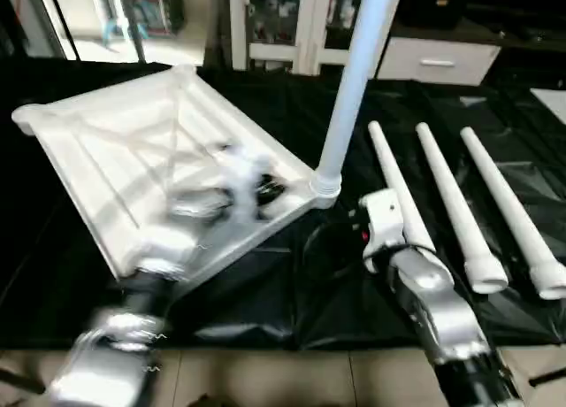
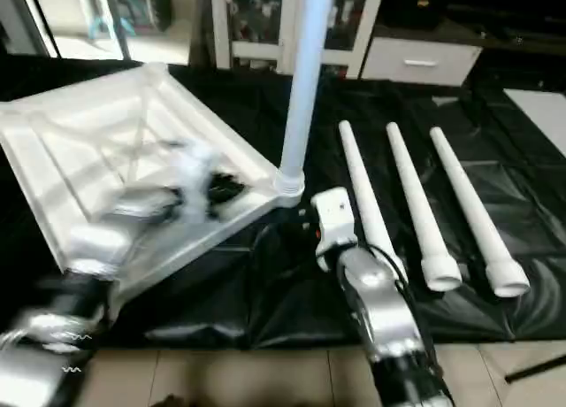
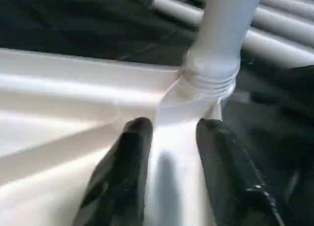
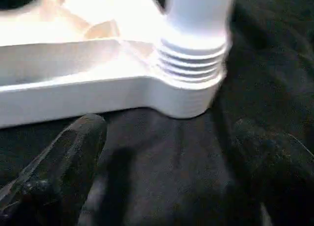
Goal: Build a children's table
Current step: Rotate leg to tighten, then rotate table base
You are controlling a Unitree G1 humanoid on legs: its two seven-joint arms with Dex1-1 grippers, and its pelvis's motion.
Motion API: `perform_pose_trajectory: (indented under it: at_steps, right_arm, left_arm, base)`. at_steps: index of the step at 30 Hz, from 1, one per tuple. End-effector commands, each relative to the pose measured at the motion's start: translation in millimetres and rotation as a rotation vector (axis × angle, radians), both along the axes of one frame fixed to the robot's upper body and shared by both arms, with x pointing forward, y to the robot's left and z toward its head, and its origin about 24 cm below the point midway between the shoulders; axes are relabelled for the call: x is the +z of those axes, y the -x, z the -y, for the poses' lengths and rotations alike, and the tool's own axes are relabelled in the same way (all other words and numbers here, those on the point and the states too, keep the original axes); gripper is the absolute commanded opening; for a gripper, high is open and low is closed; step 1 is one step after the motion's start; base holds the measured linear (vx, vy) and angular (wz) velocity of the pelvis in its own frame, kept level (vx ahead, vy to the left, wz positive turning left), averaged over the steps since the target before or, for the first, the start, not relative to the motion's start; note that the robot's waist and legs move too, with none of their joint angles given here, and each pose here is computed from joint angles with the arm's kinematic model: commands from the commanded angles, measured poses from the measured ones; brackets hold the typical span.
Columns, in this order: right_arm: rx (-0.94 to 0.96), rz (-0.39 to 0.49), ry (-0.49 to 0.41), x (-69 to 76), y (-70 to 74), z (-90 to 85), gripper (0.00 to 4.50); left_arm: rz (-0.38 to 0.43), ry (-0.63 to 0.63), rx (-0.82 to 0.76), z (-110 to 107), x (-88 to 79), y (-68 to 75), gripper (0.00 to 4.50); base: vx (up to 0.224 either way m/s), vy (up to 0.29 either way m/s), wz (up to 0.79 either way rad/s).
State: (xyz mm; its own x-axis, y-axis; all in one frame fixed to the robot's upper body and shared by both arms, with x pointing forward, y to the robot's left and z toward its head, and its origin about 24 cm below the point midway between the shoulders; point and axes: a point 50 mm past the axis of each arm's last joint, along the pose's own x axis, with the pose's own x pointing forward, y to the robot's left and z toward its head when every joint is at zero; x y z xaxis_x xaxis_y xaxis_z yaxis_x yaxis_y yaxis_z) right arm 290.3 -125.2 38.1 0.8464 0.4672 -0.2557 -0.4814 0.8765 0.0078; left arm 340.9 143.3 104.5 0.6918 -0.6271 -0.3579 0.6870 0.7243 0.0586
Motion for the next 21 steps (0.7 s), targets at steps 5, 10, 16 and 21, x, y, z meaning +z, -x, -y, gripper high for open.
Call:
perform_pose_trajectory:
  at_steps: [5, 10, 16, 21]
  right_arm:
    - [0.265, -0.001, -0.110, 22.0, 21.2, -10.6, 4.50]
    - [0.399, -0.008, -0.112, 31.3, 33.3, -5.6, 4.50]
    - [0.442, -0.023, -0.106, 34.9, 37.2, -3.9, 4.50]
    - [0.509, -0.051, -0.107, 35.7, 45.2, -6.3, 4.50]
  left_arm:
    - [-0.103, -0.183, -0.235, -38.1, 3.6, 44.5, 2.32]
    - [-0.213, -0.316, -0.315, -65.6, 2.5, 73.4, 2.32]
    - [-0.296, -0.370, -0.370, -81.8, 14.6, 89.0, 2.32]
    - [-0.376, -0.433, -0.387, -97.1, 19.7, 99.1, 2.32]
  base:
    - [0.000, 0.000, 0.00]
    - [0.000, 0.000, 0.00]
    - [0.000, 0.000, 0.00]
    - [0.000, 0.000, 0.00]
